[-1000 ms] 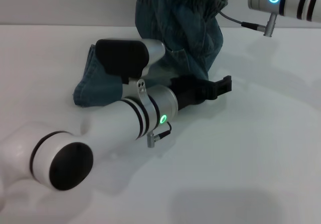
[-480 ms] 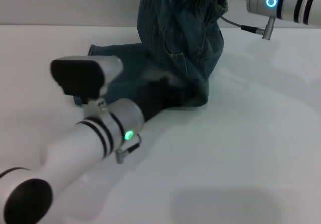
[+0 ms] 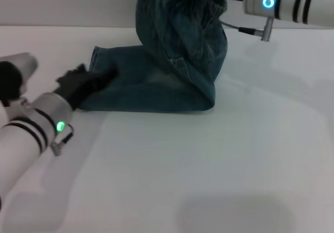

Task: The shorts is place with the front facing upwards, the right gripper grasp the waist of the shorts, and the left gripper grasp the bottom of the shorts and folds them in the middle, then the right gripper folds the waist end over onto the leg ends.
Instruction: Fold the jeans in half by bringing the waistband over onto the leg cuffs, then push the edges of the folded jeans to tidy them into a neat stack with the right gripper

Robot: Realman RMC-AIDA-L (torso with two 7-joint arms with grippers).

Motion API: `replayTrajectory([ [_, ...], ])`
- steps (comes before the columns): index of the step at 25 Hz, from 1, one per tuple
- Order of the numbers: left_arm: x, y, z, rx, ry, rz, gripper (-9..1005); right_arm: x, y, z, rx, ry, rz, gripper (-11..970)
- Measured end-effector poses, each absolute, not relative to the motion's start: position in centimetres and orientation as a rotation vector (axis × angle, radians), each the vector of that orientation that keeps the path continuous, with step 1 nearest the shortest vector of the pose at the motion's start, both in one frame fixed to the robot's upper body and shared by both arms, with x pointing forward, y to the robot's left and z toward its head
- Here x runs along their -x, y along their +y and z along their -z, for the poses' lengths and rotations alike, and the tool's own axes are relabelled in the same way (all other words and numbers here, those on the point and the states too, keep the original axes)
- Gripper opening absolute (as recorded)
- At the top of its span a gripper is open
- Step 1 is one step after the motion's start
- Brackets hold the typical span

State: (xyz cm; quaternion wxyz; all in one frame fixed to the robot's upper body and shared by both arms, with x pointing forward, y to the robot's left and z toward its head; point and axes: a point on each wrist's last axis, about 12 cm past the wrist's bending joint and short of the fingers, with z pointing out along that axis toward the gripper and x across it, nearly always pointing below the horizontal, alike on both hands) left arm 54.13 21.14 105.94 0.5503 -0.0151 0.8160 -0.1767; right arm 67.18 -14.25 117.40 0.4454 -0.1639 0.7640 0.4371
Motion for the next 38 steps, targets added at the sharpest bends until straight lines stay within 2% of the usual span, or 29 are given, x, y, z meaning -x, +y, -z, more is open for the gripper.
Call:
replayTrajectory([
  [1,-54.2,22.5,-105.7,0.077,1.898,0.376,833,-67.2,-13.5,-117.3,0.429,1.904,-1.090,81],
  [10,-54.0,26.7,-105.6,0.203,1.754,0.244,833,-67.2,-11.0,-116.6,0.513,1.943,-1.065,100],
  [14,-54.0,27.4,-105.7,0.221,1.721,0.219,833,-67.3,-10.1,-116.5,0.572,1.951,-1.032,108],
  [20,-54.8,26.4,-105.9,0.187,1.697,0.235,833,-67.6,-10.3,-116.2,0.573,1.958,-0.980,120],
  [22,-54.9,26.1,-105.9,0.173,1.693,0.241,833,-67.7,-10.4,-116.1,0.570,1.962,-0.967,320],
  [28,-55.4,25.9,-105.6,0.173,1.687,0.247,833,-67.7,-10.7,-115.7,0.623,1.935,-0.888,555],
  [33,-55.9,25.9,-105.3,0.172,1.688,0.249,833,-68.7,-13.3,-113.9,0.602,1.910,-0.576,641],
  [38,-55.8,25.4,-105.0,0.146,1.680,0.258,833,-70.5,-18.2,-112.7,0.412,1.938,0.012,728],
])
